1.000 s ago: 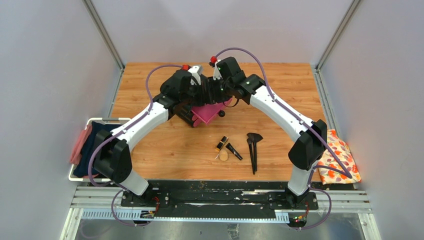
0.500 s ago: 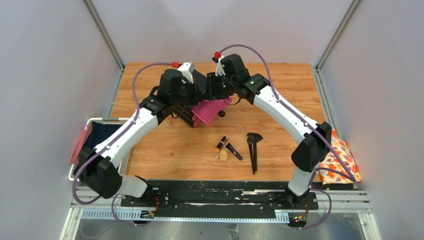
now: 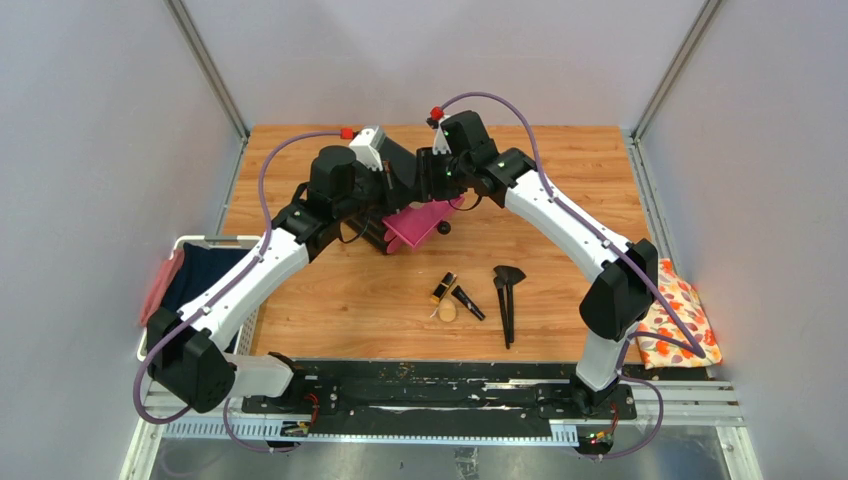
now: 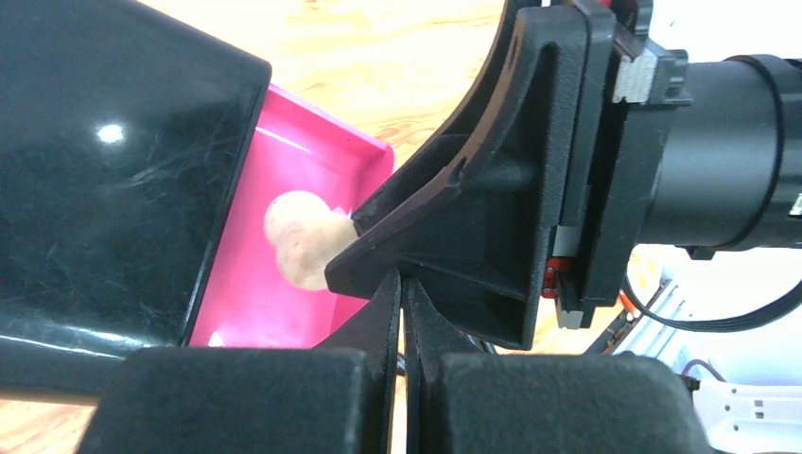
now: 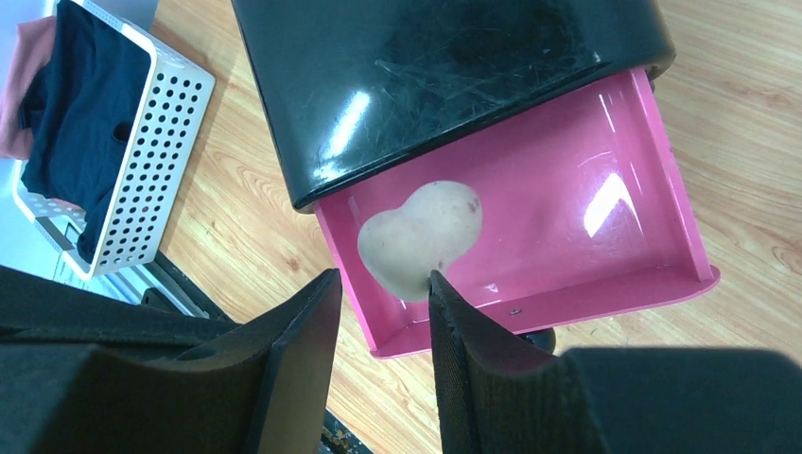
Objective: Organize the makeup
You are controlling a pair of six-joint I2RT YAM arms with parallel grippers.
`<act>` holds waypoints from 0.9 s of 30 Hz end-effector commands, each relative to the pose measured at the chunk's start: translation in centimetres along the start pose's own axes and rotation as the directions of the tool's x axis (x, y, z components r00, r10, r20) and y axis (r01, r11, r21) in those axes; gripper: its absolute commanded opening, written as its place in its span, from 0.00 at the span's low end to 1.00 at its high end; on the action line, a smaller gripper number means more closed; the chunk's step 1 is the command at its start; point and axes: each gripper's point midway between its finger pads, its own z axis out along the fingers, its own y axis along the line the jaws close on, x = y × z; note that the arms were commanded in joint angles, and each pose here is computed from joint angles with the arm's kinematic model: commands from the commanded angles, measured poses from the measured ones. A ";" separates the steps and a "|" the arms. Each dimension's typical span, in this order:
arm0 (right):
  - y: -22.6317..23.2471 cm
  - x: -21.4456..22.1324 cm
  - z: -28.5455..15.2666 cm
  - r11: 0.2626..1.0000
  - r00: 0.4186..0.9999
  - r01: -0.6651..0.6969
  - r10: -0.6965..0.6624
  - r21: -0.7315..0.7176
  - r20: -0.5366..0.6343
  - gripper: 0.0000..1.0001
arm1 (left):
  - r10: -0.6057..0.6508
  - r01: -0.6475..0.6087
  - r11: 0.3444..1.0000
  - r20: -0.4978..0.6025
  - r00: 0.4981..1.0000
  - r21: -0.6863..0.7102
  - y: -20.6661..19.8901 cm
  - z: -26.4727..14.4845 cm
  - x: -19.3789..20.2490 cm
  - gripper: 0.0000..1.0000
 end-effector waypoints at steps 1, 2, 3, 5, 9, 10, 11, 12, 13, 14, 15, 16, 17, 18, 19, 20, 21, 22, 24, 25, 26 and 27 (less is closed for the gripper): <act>0.8 0.4 0.2 0.998 0.999 -0.034 0.033 -0.049 -0.009 0.43 | -0.015 0.015 0.996 -0.006 1.000 0.093 -1.8 0.4 0.6 0.00; 1.0 0.4 0.2 0.998 0.999 -0.038 0.037 -0.059 -0.011 0.43 | -0.018 0.019 0.995 -0.007 1.000 0.099 -1.8 0.5 0.7 0.00; 1.1 0.5 0.1 0.997 0.999 -0.043 0.042 -0.069 -0.013 0.43 | -0.020 0.021 0.995 -0.007 1.000 0.101 -1.8 0.6 0.8 0.00; 1.5 0.7 -0.2 0.995 0.999 -0.047 0.046 -0.089 -0.014 0.43 | -0.022 0.023 0.995 -0.009 1.000 0.099 -1.7 0.8 0.8 0.00; 1.9 0.9 -1.4 0.993 0.999 -0.054 0.053 -0.104 -0.006 0.43 | -0.014 0.014 0.996 -0.003 1.000 0.089 -1.6 0.8 0.7 0.00; 1.9 1.0 -1.7 0.993 0.999 -0.053 0.053 -0.106 0.000 0.42 | -0.011 0.011 0.996 0.002 1.000 0.084 -1.5 0.8 0.6 0.00; 2.0 0.9 -2.1 0.993 0.999 -0.052 0.053 -0.110 0.008 0.42 | -0.009 0.008 0.997 0.009 1.000 0.081 -1.5 0.7 0.3 0.00; 2.1 1.0 -2.4 0.993 0.999 -0.050 0.052 -0.111 0.011 0.42 | -0.007 0.006 0.997 0.014 1.000 0.077 -1.5 0.7 0.1 0.00; 2.1 1.1 -2.7 0.992 0.999 -0.050 0.052 -0.112 0.013 0.42 | -0.004 0.002 0.997 0.018 1.000 0.074 -1.5 0.7 -0.1 0.00; 2.1 1.3 -2.9 0.993 0.999 -0.049 0.050 -0.112 0.014 0.42 | 0.001 -0.002 0.997 0.021 1.000 0.071 -1.6 0.7 -0.3 0.00; 2.0 1.4 -3.0 0.993 0.999 -0.047 0.049 -0.109 0.014 0.42 | 0.005 -0.007 0.998 0.027 1.000 0.069 -1.7 0.6 -0.8 0.00; 2.0 1.6 -3.2 0.993 0.999 -0.046 0.048 -0.109 0.012 0.42 | 0.010 -0.012 0.998 0.030 1.000 0.065 -1.8 0.6 -1.1 0.00; 1.9 1.8 -3.3 0.993 0.999 -0.046 0.048 -0.109 0.010 0.42 | 0.017 -0.019 0.998 0.038 0.999 0.059 -1.9 0.5 -1.6 0.00; 1.9 2.0 -3.5 0.993 0.999 -0.048 0.049 -0.111 0.009 0.42 | 0.022 -0.023 0.999 0.040 0.999 0.045 -1.8 0.5 -1.9 0.00; 2.0 2.1 -3.7 0.992 0.999 -0.048 0.049 -0.114 0.008 0.42 | 0.028 -0.030 0.999 0.043 0.999 0.035 -1.7 0.4 -2.3 0.00; 2.0 2.3 -3.9 0.992 0.999 -0.048 0.049 -0.118 0.006 0.42 | 0.035 -0.036 0.999 0.047 0.998 0.025 -1.7 0.4 -2.6 0.00; 2.1 2.4 -4.1 0.991 0.999 -0.048 0.049 -0.122 0.006 0.42 | 0.038 -0.039 0.999 0.049 0.998 0.019 -1.6 0.5 -2.7 0.00; 2.1 2.5 -4.3 0.991 0.999 -0.048 0.049 -0.123 0.008 0.42 | 0.038 -0.039 0.999 0.050 0.998 0.015 -1.5 0.7 -2.8 0.00; 2.2 2.5 -4.7 0.991 0.999 -0.045 0.048 -0.129 0.016 0.42 | 0.037 -0.038 0.999 0.045 0.998 0.011 -1.3 1.2 -2.8 0.00; 2.3 2.5 -4.9 0.990 0.999 -0.044 0.047 -0.133 0.020 0.42 | 0.035 -0.035 0.999 0.038 0.999 0.011 -1.3 1.5 -2.6 0.00; 2.4 2.5 -5.0 0.990 0.999 -0.044 0.047 -0.137 0.022 0.42 | 0.032 -0.032 0.999 0.032 0.999 0.016 -1.2 1.8 -2.5 0.00; 2.5 2.5 -5.1 0.989 0.999 -0.041 0.045 -0.142 0.025 0.42 | 0.026 -0.026 0.999 0.022 0.999 0.023 -1.2 2.2 -2.2 0.00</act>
